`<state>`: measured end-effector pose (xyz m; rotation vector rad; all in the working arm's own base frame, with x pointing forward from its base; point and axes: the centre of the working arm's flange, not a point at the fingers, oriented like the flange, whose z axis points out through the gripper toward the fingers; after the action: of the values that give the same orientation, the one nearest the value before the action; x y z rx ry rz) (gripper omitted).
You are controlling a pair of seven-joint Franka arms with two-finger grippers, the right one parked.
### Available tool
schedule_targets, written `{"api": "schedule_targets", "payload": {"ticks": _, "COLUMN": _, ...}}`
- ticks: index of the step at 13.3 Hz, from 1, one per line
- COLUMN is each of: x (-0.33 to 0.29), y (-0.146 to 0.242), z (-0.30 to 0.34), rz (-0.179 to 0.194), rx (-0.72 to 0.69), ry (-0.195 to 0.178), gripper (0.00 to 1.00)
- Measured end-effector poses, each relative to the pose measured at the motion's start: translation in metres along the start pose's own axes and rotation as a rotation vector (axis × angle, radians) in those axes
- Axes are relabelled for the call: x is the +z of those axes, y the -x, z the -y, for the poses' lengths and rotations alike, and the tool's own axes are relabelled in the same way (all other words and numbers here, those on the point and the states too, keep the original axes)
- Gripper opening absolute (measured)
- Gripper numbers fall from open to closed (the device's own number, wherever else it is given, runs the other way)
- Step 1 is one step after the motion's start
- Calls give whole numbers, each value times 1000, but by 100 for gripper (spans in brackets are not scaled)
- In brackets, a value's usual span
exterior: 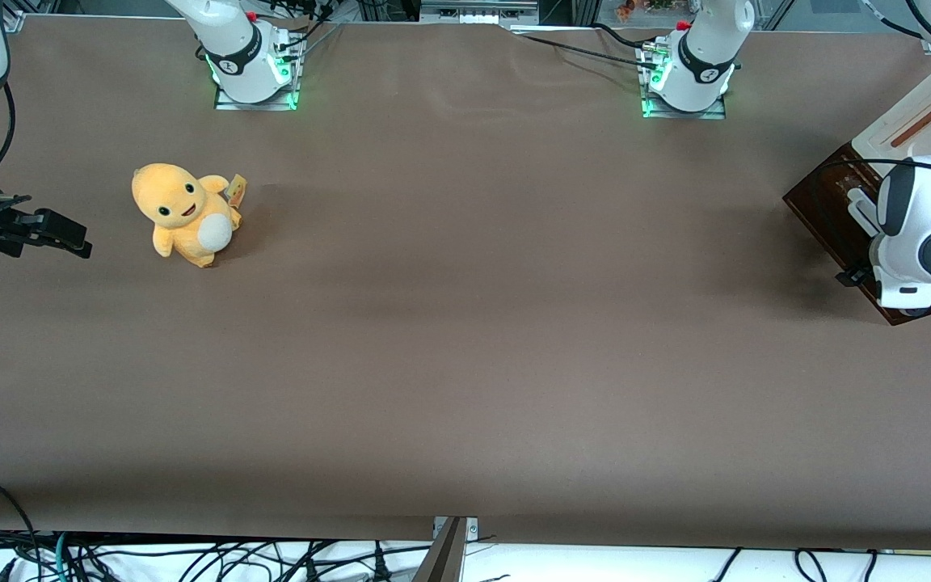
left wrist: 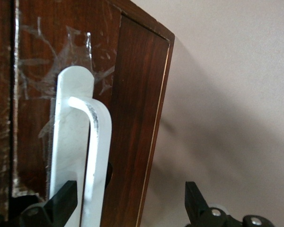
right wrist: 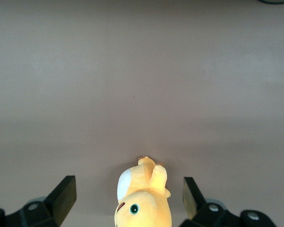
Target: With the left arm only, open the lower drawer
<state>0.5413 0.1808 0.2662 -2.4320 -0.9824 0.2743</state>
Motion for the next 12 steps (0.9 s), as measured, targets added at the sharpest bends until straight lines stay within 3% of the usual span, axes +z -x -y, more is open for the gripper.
{"api": "schedule_targets", "payload": {"ticks": 12, "x": -15, "y": 18, "z": -34, "rz": -37, "rx": -76, "ry": 19, "gripper": 100}}
